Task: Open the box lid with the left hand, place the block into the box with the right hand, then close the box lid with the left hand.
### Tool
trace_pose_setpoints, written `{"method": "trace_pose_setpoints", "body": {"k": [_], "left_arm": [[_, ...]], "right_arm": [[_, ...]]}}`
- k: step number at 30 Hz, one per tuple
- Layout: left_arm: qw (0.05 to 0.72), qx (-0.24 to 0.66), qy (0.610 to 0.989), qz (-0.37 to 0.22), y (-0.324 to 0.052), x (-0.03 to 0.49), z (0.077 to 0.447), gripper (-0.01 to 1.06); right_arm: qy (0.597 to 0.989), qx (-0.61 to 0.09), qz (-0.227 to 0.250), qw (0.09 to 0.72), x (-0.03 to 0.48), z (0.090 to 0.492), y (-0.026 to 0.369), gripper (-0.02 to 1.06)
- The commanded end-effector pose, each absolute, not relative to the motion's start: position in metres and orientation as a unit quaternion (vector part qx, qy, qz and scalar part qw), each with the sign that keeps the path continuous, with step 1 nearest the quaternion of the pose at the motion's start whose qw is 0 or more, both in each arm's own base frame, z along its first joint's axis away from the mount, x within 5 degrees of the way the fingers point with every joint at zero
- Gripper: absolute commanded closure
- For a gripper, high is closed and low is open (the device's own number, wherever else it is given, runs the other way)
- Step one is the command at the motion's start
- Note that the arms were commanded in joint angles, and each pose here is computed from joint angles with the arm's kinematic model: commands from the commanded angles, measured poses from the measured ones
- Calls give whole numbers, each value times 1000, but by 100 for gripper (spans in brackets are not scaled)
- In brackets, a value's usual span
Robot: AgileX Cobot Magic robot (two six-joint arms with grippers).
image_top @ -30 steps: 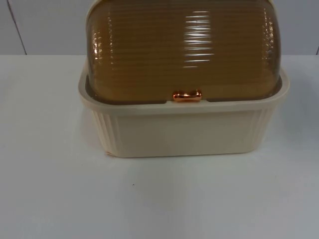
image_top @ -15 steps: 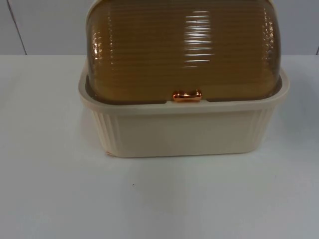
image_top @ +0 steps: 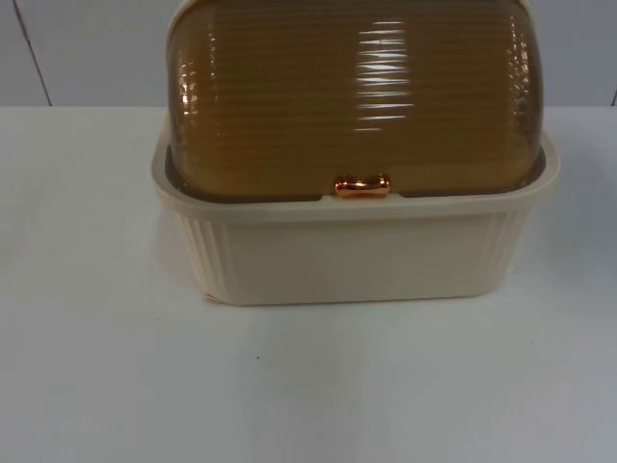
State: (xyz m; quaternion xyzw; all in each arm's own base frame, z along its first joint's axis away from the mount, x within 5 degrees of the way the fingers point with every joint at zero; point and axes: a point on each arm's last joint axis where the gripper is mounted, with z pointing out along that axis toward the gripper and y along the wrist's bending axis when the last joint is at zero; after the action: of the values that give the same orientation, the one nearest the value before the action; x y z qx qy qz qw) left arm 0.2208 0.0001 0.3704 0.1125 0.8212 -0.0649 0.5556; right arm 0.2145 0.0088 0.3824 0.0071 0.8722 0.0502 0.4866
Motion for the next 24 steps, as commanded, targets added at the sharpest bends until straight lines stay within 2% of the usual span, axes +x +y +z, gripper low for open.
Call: {"method": "trace_pose_setpoints", "body": {"k": [1,2,4,5,7,14,15,16,17,20,22,23,24], "left_arm": [[562,123,817,-42,1,218,372,0],[566,119,815,-39,2,218,373,0],[544,186,818,-8,0,215,373,0],[544,186,818,-8,0,215,373,0],[523,252,814,37,-3,214,372,0],[493,304,805,129,4,215,369,0],[504,289,804,130,5,216,371,0],[534,241,802,115,6,219,376,0],[534,241,802,115,6,219,376,0],[599,122,791,35,4,223,388,0],[620,49,783,-21,4,224,392,0],[620,49,783,-21,4,224,392,0],[628,9,777,-45,5,225,394,0]], "right_arm": [[875,-3,42,483,212,384,9,0],[876,-3,42,480,211,383,9,0],[876,-3,42,480,211,383,9,0],[876,-3,42,480,211,383,9,0],[876,-8,39,481,211,384,9,0],[875,-15,36,482,212,384,9,0],[875,-15,36,482,212,384,9,0],[875,-15,34,482,212,384,8,0],[875,-15,34,482,212,384,8,0],[875,-15,34,482,212,384,8,0],[875,-16,32,482,212,384,8,0],[875,-16,32,482,212,384,8,0],[875,-16,32,482,212,384,8,0]]}}
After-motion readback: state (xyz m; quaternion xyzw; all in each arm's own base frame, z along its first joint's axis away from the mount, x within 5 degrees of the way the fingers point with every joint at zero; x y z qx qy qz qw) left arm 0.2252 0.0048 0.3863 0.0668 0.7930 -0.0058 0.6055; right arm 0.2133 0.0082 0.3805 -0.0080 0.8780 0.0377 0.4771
